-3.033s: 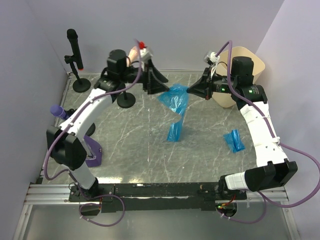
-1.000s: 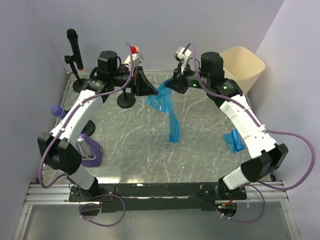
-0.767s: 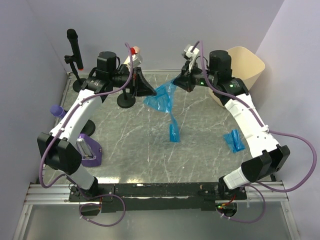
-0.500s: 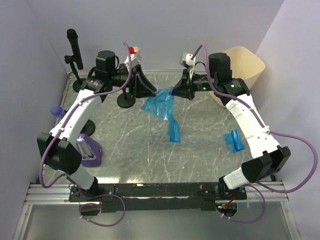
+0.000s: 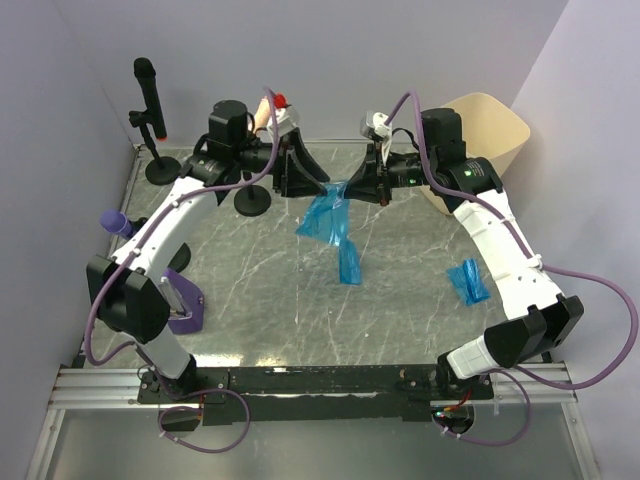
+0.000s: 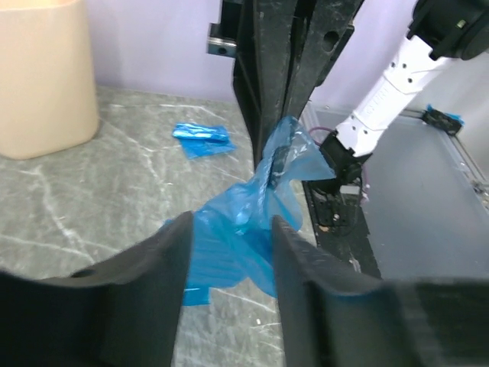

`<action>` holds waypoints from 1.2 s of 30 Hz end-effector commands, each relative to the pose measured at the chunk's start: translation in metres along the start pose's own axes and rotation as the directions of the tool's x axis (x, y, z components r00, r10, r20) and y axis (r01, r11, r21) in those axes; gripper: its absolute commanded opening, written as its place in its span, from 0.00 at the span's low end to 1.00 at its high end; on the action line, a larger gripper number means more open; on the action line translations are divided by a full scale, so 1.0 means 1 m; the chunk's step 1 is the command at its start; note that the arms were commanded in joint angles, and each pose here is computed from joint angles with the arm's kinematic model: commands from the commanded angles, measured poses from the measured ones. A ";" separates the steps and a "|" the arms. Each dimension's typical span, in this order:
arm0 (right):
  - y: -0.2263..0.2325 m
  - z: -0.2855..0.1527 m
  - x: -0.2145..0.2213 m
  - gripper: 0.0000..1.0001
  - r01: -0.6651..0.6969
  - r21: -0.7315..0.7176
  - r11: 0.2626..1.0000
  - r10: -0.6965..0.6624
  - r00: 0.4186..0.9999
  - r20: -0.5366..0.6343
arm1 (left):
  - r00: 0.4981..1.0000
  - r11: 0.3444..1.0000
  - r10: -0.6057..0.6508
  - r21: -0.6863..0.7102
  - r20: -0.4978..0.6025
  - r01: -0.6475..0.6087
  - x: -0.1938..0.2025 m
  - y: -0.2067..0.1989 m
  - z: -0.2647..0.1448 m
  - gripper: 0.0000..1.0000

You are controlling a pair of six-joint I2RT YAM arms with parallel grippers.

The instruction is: Put the trash bags into the trash bin

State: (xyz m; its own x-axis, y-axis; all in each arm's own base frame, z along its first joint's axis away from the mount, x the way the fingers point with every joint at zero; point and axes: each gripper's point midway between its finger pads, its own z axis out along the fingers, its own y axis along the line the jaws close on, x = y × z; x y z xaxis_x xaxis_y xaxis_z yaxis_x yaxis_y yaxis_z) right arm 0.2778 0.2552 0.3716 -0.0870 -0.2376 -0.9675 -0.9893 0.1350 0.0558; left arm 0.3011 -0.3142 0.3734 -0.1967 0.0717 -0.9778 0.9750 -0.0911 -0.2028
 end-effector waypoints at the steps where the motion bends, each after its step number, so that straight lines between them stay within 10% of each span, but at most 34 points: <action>1: 0.005 -0.005 -0.024 0.00 0.099 -0.011 0.995 -0.098 0.994 0.045 | 0.997 0.994 0.073 0.085 0.007 -0.074 -0.015 -0.019 0.009 0.41; 6: -0.028 -0.007 -0.013 0.10 0.064 0.083 0.994 -0.066 0.998 0.016 | 0.999 0.995 0.038 0.095 0.005 -0.038 -0.013 -0.018 0.010 0.01; 10: -0.085 -0.030 -0.004 0.32 0.001 0.307 0.952 0.003 1.000 -0.010 | 0.998 0.992 -0.055 0.114 0.009 0.054 -0.008 -0.020 0.004 0.00; 14: -0.141 -0.083 -0.006 0.53 0.079 0.651 0.755 -0.020 0.995 -0.097 | 0.989 0.984 -0.148 0.105 0.030 0.144 -0.010 -0.016 -0.001 0.01; 24: 0.026 -0.021 -0.037 0.50 0.301 0.196 0.933 -0.313 0.949 0.031 | 0.967 0.970 -0.234 -0.049 0.101 0.240 -0.012 0.015 -0.004 0.01; 36: -0.003 0.014 -0.010 0.52 0.409 0.224 0.885 -0.394 0.913 -0.109 | 0.966 0.969 -0.233 -0.054 0.109 0.239 -0.012 0.009 -0.006 0.01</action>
State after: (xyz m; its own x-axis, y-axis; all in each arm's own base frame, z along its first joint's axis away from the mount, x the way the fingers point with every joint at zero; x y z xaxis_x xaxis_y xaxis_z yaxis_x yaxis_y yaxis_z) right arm 0.2643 0.2654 0.3675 0.2095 -0.3533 -0.9118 -0.9264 0.2267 -0.3007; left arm 0.3188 -0.3137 0.3681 -0.4659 0.0116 -0.8847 0.8846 -0.0173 -0.4661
